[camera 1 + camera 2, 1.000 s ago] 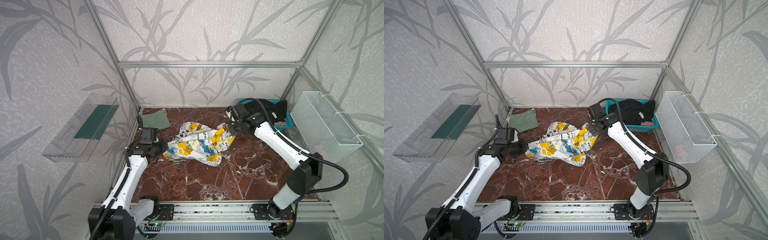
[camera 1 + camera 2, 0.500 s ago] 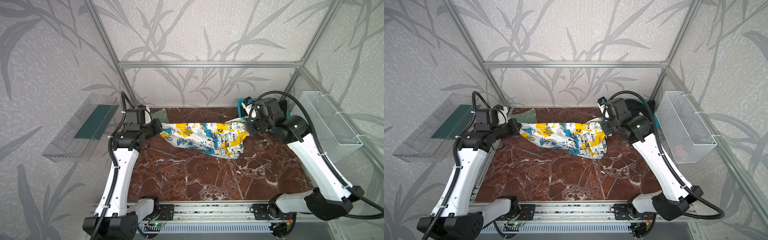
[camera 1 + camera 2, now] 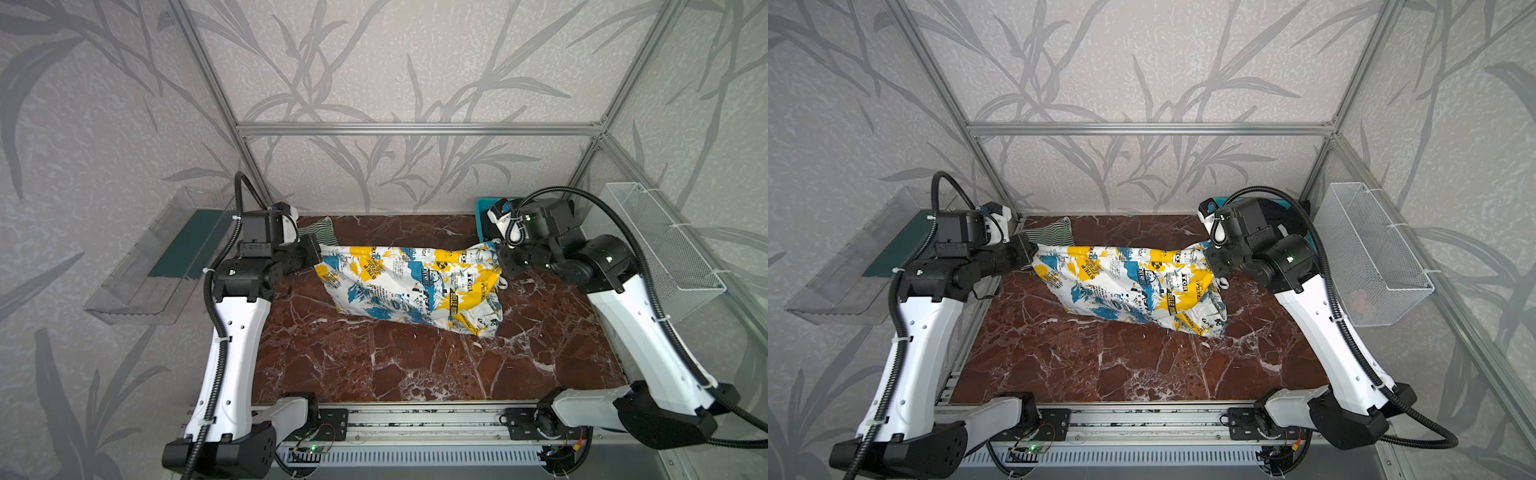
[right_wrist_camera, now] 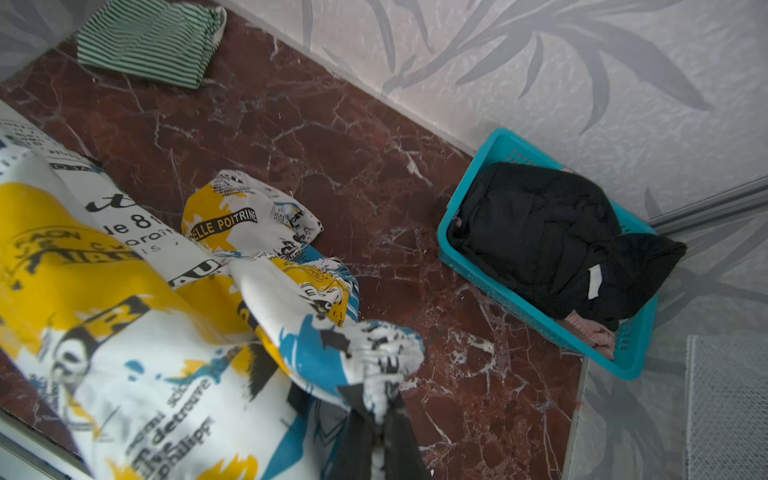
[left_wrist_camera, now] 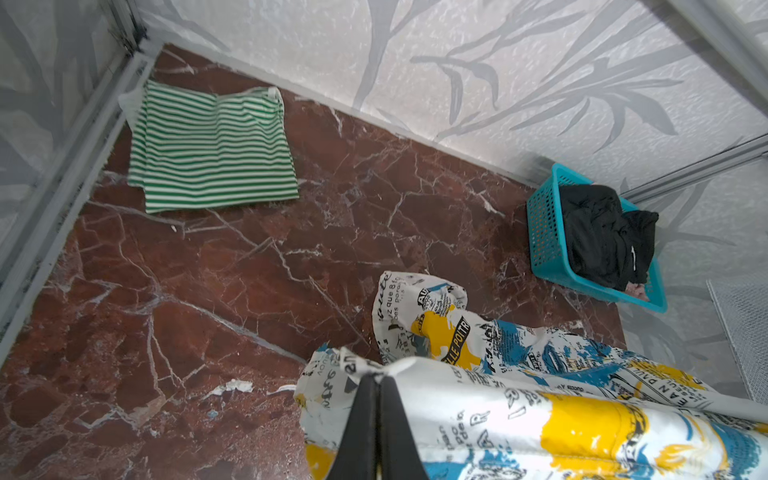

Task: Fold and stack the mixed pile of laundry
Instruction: 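Lift the printed garment with both grippers and carry it away from the robot, then lay the garment along the far edge and draw it back with both grippers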

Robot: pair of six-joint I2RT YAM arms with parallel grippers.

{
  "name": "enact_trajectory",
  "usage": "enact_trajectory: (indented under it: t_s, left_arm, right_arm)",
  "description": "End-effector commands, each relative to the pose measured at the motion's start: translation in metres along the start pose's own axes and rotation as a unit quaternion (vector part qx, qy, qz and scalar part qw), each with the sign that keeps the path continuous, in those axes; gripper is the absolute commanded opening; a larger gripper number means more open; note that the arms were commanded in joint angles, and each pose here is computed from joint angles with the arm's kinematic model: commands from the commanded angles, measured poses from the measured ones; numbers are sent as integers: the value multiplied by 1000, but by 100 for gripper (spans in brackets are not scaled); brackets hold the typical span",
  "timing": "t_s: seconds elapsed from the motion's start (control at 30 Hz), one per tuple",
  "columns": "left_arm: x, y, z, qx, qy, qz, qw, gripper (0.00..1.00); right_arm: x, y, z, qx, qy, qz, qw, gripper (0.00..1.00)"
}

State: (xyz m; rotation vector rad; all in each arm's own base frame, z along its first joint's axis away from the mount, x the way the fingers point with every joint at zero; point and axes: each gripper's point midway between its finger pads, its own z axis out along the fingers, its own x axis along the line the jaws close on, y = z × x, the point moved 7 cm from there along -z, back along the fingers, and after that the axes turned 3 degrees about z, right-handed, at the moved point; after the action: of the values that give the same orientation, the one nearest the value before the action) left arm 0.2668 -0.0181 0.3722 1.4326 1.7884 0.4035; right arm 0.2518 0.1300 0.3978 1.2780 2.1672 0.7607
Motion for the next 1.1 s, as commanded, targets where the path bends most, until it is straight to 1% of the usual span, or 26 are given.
enact_trajectory:
  t_s: [0.0,0.1,0.17,0.2,0.27,0.37,0.43,0.53,0.6,0.7,0.77,0.8,0.87,0.9,0.97,1.03,1.07]
  left_arm:
    - [2,11,22,-1,-17,-7,1000,0]
    - [-4,37,37,-15,-30,-8,999,0]
    - [-9,60,43,-31,-35,-5,999,0]
    - [-13,74,41,-44,-37,-1,998,0]
    - [-19,99,35,-61,-40,3,997,0]
    - [-30,134,10,-95,-40,17,995,0]
    - [-39,153,-16,-135,-39,31,990,0]
    - [-45,169,-48,-188,-38,43,981,0]
    - [-47,169,-59,-199,-45,53,978,0]
    - [-50,149,-63,-179,-68,75,979,0]
    - [-45,120,-59,-151,-77,74,983,0]
    - [-38,100,-52,-131,-79,70,986,0]
    - [-23,55,-40,-97,-76,47,991,0]
    - [-14,28,-30,-74,-73,32,994,0]
    - [7,-21,-11,-26,-56,-10,998,0]
    - [26,-67,10,19,-43,-54,997,0]
    - [34,-84,19,35,-33,-75,996,0]
  right_arm:
    - [-4,3,25,12,-1,3,1000,0]
    - [-21,29,43,-26,1,34,999,0]
    - [-32,52,46,-62,4,47,997,0]
    - [-36,66,45,-78,0,46,996,0]
    - [-41,92,29,-111,-4,38,993,0]
    - [-46,124,-7,-175,-9,31,984,0]
    - [-48,137,-36,-225,-10,22,974,0]
    - [-49,145,-61,-276,-10,11,961,0]
    - [-47,139,-66,-284,-5,8,959,0]
    - [-42,110,-54,-275,0,12,961,0]
    - [-36,76,-37,-249,5,26,968,0]
    - [-33,56,-29,-235,9,39,971,0]
    - [-23,10,-1,-181,28,75,980,0]
    - [-16,-15,13,-150,42,93,983,0]
    - [0,-61,40,-85,69,129,986,1]
    - [18,-104,65,-13,89,158,983,8]
    - [25,-122,75,20,92,172,981,12]
